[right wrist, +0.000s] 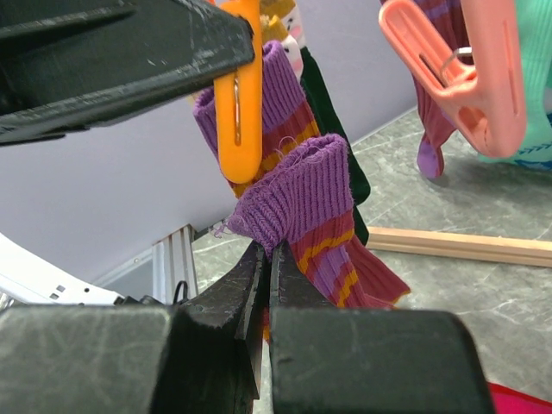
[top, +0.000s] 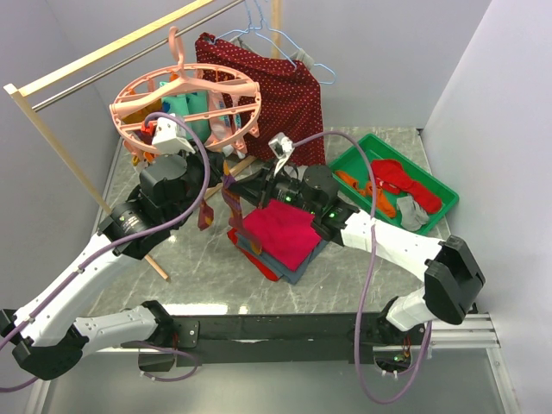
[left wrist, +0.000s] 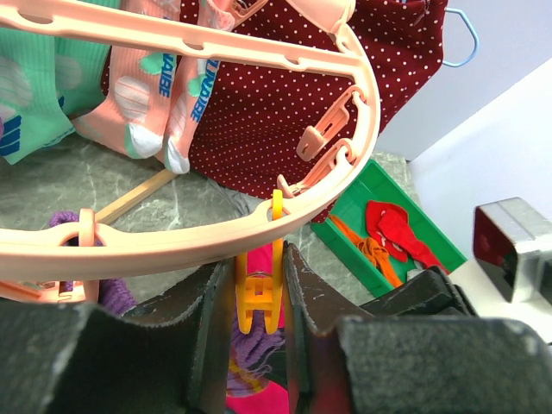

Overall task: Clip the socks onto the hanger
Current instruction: Clamp the sock onto the hanger.

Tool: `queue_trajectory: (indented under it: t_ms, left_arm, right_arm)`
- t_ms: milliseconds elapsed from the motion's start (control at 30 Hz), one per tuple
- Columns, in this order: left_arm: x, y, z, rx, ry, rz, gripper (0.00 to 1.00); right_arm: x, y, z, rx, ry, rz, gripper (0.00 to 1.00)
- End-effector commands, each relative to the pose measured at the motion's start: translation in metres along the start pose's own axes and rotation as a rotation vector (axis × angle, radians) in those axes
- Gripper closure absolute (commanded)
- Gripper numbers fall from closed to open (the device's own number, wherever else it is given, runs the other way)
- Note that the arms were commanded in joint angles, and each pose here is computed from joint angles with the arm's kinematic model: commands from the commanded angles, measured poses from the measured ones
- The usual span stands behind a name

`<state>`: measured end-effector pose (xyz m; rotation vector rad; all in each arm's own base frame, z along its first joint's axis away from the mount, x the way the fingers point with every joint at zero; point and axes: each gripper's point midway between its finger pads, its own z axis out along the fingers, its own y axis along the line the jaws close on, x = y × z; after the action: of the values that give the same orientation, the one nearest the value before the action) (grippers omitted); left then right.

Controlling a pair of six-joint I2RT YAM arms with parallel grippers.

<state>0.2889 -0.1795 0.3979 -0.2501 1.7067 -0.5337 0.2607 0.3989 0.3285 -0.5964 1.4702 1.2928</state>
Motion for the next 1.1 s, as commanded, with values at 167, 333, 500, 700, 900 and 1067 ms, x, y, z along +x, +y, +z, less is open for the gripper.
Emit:
queue_trajectory:
  t_ms: [167,333,500,700,900,1067]
  left_arm:
    - [-0.016,-0.012,-0.004,0.042,-0.033,-0.029,0.99]
    - [-0.014,-0.01,-0.003,0.035,-0.029,-0.025,0.99]
    - [-0.013,-0.009,-0.003,0.031,-0.025,-0.019,0.99]
    - [-0.011,-0.008,-0.002,0.023,-0.021,-0.011,0.99]
    - [-0.01,-0.006,-0.001,0.017,-0.017,-0.005,0.99]
    - [-0.01,-0.006,-0.001,0.015,-0.02,-0.005,0.99]
  right_arm:
    - [-0.017,0.016,0.007,-0.052,-0.049,-0.027,1.0]
    - [-0.024,0.018,0.007,-0.05,-0.063,-0.037,1.0]
    - [-0.03,0.021,0.007,-0.056,-0.075,-0.042,1.0]
    - [-0.035,0.022,0.007,-0.05,-0.087,-0.047,1.0]
    - [-0.043,0.026,0.007,-0.059,-0.105,-0.053,1.0]
    - [-0.051,0.03,0.007,-0.07,-0.119,-0.063,1.0]
